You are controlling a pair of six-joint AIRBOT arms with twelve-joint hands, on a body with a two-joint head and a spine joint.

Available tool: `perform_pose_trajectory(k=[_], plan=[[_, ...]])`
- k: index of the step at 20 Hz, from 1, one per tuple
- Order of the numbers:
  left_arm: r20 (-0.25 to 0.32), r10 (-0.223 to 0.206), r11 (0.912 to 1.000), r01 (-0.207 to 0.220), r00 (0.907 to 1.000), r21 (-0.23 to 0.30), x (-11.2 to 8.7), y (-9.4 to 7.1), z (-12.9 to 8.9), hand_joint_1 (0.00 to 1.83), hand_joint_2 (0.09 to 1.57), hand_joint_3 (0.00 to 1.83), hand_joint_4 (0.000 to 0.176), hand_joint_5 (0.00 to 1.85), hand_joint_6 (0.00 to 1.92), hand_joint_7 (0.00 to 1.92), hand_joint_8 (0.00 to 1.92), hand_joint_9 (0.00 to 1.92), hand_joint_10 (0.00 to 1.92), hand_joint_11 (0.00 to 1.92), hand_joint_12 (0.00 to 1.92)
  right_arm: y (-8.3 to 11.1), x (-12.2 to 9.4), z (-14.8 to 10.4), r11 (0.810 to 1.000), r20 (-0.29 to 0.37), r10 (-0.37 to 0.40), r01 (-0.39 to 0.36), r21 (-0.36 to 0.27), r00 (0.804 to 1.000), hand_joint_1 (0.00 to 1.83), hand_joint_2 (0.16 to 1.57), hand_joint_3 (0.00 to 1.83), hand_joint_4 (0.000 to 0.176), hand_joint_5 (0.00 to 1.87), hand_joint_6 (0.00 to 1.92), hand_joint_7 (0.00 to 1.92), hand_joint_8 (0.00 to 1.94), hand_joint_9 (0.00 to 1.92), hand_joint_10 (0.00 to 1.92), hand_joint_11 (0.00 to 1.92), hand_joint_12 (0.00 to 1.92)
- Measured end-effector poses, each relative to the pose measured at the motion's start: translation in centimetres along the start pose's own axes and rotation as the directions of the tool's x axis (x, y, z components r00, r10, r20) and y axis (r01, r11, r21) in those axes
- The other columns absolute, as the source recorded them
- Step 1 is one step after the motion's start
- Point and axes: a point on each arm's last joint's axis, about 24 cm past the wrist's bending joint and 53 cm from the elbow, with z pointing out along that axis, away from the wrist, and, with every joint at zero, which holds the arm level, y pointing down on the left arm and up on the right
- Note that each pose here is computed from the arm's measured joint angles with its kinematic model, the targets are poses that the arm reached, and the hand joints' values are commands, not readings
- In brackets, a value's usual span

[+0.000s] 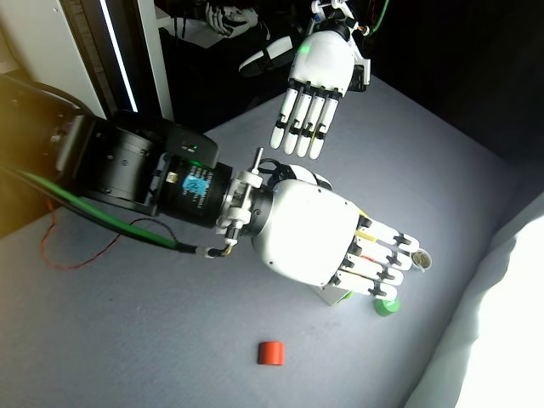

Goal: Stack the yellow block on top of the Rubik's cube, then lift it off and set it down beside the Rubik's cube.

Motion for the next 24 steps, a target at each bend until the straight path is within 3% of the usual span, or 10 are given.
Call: perform_pose_trajectory(k=[6,21,23,24], plan=[[0.015,-0.005,0.9999,0.005,0.9999,0.010,-0.5,-0.4,0.1,0.00,0.76,0.00,0.000,0.04,0.01,0.08,0.01,0.08,0.01,0.04,0.06,-1.1,-0.3,0.5,1.000,0.018,0.008,-0.008,0.010,1.000,0.92,1.00,0.00,0.000,0.04,0.01,0.01,0.00,0.00,0.00,0.00,0.00],[0.028,-0.007,0.9999,0.007,0.9996,0.009,-1.0,-0.4,0.1,0.00,0.78,0.00,0.000,0.08,0.01,0.10,0.01,0.10,0.01,0.05,0.10,-0.9,0.0,0.7,0.999,0.018,0.043,-0.043,0.002,0.999,0.95,1.02,0.00,0.000,0.09,0.01,0.06,0.01,0.03,0.01,0.04,0.03],[0.028,-0.007,0.9999,0.007,0.9996,0.009,-1.0,-0.4,0.1,0.00,0.78,0.00,0.000,0.01,0.00,0.04,0.00,0.04,0.00,0.00,0.05,-0.8,-0.1,0.7,0.998,0.021,0.056,-0.056,-0.001,0.998,1.02,1.00,0.00,0.000,0.17,0.01,0.16,0.01,0.12,0.02,0.00,0.41],[0.029,-0.006,0.9999,0.006,0.9996,0.009,-1.0,-0.4,0.1,0.00,0.78,0.00,0.000,0.01,0.00,0.04,0.00,0.04,0.00,0.00,0.05,-0.8,-0.1,0.7,0.998,0.023,0.056,-0.056,-0.003,0.998,1.02,1.00,0.00,0.000,0.17,0.01,0.16,0.01,0.12,0.02,0.00,0.41]])
